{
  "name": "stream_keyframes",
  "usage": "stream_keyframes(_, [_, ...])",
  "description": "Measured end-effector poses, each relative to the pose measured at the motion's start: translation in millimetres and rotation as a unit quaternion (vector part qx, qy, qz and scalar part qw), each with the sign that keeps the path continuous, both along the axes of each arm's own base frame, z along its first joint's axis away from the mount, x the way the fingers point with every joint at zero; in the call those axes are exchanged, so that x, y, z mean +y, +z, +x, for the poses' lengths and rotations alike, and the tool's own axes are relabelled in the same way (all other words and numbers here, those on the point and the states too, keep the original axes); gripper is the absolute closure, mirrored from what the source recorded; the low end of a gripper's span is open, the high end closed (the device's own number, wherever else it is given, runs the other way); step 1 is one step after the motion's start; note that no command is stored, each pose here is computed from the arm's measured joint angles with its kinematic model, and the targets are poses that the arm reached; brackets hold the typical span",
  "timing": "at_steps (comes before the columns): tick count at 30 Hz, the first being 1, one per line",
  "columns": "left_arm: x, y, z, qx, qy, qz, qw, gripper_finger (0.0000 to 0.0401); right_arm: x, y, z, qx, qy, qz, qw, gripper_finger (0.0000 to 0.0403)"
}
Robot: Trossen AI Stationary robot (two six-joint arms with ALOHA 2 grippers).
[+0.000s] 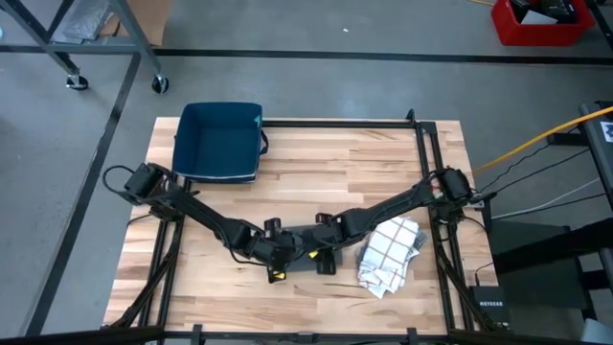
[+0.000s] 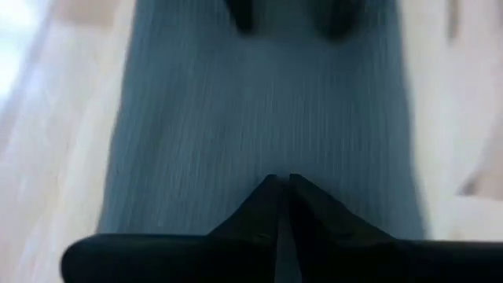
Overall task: Fold towel
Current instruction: Fold the gray towel
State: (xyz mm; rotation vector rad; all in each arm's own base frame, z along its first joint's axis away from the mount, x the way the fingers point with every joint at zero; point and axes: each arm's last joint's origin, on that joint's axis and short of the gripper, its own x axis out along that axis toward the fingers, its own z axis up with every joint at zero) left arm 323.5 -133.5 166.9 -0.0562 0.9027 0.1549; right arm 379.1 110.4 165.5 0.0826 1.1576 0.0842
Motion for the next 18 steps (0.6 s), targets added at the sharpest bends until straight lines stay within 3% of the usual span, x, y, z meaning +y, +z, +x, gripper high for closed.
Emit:
stream_keyframes(9, [0.1, -33.7, -6.7, 0.044, 0.014, -0.008, 0.999, 0.0380, -0.9, -28.5, 3.0, 0.041, -0.006, -0.026, 0.999, 0.0187])
stream_keyframes(18, [-1.2, -28.1, -8.9, 0.039, 0.011, -0.018, 0.999, 0.0397, -2.8, -15.7, -0.6, 0.030, -0.011, -0.036, 0.999, 0.0187])
